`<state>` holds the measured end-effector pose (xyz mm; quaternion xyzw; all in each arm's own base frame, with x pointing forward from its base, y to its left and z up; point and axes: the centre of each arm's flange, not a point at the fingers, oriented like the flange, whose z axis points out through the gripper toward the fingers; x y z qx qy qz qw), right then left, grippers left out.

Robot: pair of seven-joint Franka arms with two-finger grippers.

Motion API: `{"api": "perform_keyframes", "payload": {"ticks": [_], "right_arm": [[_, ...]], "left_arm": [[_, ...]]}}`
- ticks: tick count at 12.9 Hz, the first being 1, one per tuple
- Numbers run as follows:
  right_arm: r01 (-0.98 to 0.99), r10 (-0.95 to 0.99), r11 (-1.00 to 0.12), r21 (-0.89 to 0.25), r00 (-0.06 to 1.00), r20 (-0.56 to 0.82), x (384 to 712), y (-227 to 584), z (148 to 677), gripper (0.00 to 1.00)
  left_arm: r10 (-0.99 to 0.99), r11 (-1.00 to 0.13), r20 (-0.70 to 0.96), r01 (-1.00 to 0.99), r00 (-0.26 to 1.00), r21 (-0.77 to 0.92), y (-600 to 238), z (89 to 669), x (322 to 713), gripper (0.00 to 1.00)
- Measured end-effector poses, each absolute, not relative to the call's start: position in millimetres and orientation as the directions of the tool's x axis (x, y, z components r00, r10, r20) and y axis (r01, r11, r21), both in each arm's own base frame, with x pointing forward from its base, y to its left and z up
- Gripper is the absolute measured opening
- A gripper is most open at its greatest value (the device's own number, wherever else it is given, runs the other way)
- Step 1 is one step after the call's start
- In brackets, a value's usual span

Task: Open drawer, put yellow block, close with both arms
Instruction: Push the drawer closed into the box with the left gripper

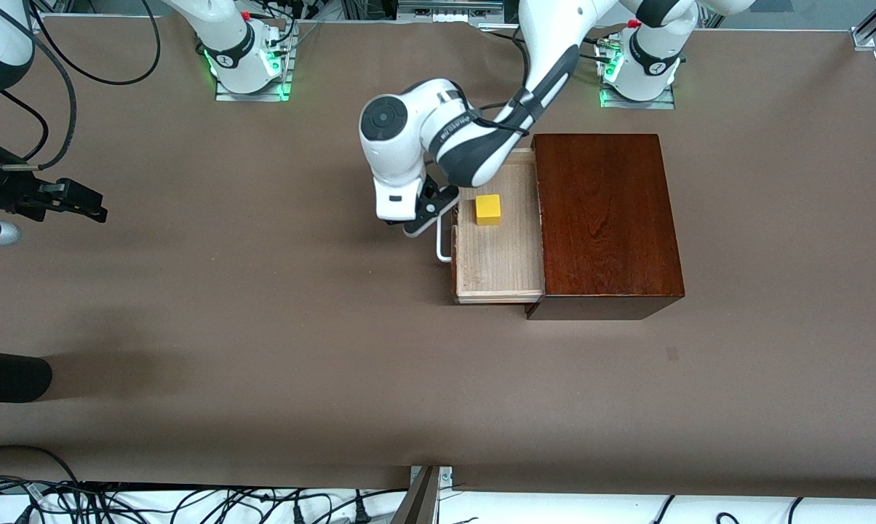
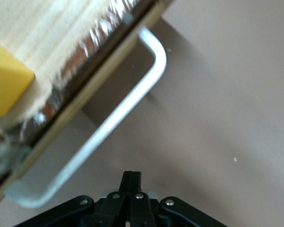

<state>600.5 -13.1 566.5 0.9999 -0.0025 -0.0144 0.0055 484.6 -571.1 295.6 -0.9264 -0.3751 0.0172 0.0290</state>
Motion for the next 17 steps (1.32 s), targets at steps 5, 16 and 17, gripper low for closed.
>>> {"api": "perform_keyframes", "payload": {"ticks": [5,16,17], "right_arm": [[-0.005,-0.005,-1.0,0.011,1.0,-0.029,600.5,-13.1,566.6,1.0],[-0.005,-0.005,-1.0,0.011,1.0,-0.028,600.5,-12.9,566.8,1.0],[-0.005,-0.005,-1.0,0.011,1.0,-0.028,600.5,-12.8,566.8,1.0]], "left_arm": [[0.717,-0.694,-0.007,0.713,0.697,-0.1,-551.8,293.2,500.7,0.01],[0.655,-0.753,-0.042,0.646,0.755,-0.124,-531.2,301.3,520.6,0.01],[0.64,-0.765,-0.054,0.631,0.766,-0.126,-528.7,301.9,522.5,0.01]]}}
